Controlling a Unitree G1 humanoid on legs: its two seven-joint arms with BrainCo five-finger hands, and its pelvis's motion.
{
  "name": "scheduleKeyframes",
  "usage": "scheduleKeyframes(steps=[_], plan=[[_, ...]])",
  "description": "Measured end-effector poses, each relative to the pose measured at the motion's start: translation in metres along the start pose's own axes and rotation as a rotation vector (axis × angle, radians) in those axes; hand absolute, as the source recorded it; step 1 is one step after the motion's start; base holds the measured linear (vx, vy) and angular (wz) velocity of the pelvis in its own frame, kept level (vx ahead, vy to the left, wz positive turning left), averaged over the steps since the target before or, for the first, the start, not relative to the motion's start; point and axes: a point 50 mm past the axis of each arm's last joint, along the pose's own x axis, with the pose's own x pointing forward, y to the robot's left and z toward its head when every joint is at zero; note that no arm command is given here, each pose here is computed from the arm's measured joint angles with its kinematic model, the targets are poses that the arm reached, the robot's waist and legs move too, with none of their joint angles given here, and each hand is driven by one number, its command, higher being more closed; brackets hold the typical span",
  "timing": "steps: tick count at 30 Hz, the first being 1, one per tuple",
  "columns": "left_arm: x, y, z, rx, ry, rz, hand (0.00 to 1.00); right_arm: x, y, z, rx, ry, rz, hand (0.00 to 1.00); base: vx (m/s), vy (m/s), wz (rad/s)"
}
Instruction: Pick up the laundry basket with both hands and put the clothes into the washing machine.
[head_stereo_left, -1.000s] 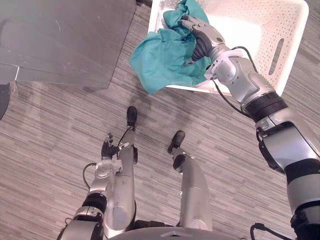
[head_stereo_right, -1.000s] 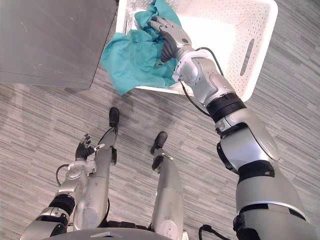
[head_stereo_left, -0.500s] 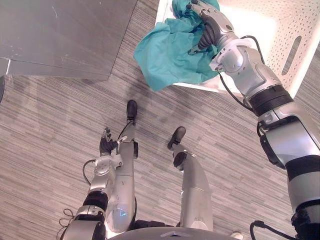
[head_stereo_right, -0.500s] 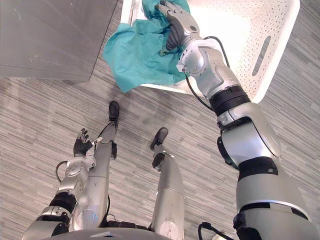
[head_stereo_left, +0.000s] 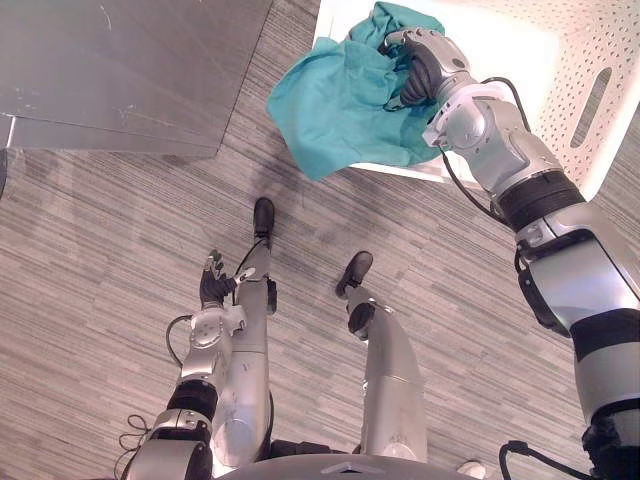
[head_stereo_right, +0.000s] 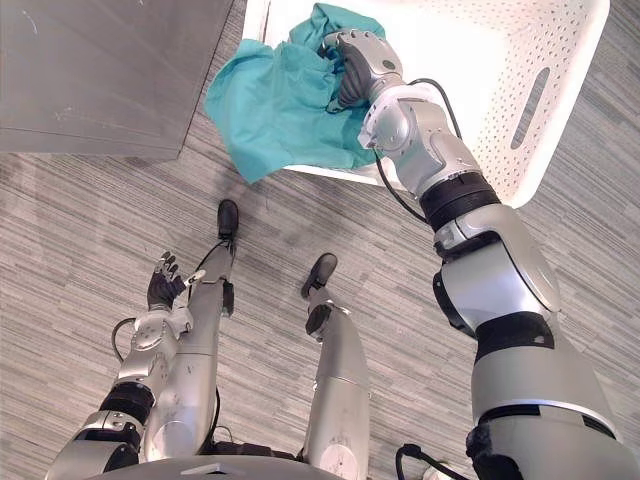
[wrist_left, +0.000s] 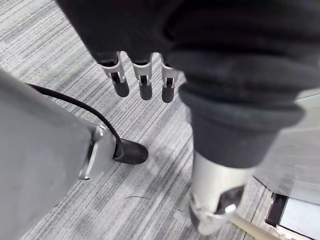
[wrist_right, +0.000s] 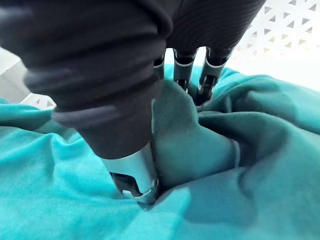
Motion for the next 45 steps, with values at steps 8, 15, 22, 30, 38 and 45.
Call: scheduleKeyframes(steps=[8,15,22,30,38,45], plan=[[0.000,0.000,0.000,-0.019,0.002,0.002,0.00,-0.001,0.004,-0.007,-0.011,0.030,0.020,1.00,0.01,-0.060,0.00],[0.000,-0.001,0.000,-0.022,0.003,0.002,0.00,-0.001,0.004,-0.007,-0.037,0.029,0.022,1.00,0.01,-0.057,0.01],[0.000,0.000,0.000,-0.039,0.006,0.009,0.00,0.001,-0.002,-0.011,0.083,0.082,-0.038,1.00,0.00,0.000,0.00],[0.000,0.001,0.000,-0.106,0.016,0.041,0.00,-0.014,-0.033,-0.052,0.926,0.263,-0.430,1.00,0.00,0.000,0.00],[-0.001,-0.004,-0.001,-0.148,0.023,0.061,0.00,-0.022,-0.041,-0.066,1.595,0.263,-0.729,1.00,0.00,0.000,0.00],[-0.002,-0.007,-0.004,-0.169,0.048,0.073,0.00,-0.020,-0.072,-0.028,1.944,-0.062,-0.864,1.00,0.00,-0.037,-0.01]])
